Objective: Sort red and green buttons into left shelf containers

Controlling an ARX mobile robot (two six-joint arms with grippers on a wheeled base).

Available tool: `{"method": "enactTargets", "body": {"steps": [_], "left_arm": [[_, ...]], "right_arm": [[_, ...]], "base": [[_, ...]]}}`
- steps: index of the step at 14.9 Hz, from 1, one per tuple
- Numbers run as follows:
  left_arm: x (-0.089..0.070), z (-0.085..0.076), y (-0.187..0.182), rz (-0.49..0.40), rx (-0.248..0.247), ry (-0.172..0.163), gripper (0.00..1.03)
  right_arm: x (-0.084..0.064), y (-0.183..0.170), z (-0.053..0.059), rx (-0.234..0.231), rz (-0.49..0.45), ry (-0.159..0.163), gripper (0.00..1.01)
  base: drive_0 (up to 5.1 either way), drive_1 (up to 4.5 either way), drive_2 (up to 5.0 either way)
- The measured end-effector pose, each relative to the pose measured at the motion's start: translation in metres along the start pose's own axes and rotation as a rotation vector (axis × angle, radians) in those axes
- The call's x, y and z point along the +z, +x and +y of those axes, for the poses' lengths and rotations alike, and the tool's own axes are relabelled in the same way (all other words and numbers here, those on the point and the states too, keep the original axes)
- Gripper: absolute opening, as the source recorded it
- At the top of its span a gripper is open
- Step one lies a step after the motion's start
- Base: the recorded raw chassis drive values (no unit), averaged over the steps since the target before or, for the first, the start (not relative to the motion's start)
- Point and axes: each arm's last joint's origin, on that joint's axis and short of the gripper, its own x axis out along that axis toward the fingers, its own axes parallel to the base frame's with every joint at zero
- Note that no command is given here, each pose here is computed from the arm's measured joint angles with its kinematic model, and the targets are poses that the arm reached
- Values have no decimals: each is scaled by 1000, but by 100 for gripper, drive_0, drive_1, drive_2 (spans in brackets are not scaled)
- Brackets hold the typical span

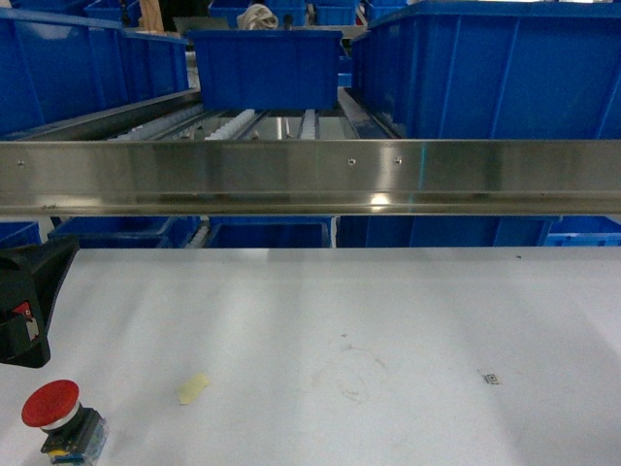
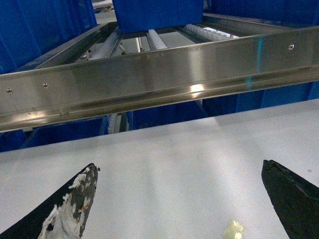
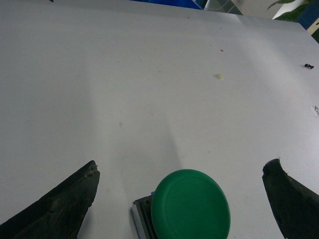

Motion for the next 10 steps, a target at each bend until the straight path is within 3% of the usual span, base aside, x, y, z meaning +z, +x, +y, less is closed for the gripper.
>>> {"method": "enactTargets", "body": {"steps": [7,10], "left_arm": [[0,0,0,0,0,2,98],[0,0,0,0,0,3,98]], "right_arm": [[-10,18,3,-13,37,-13,98],[-11,25,-2,-36,37,-11,98]], "base": [[0,0,0],[0,0,0]]}}
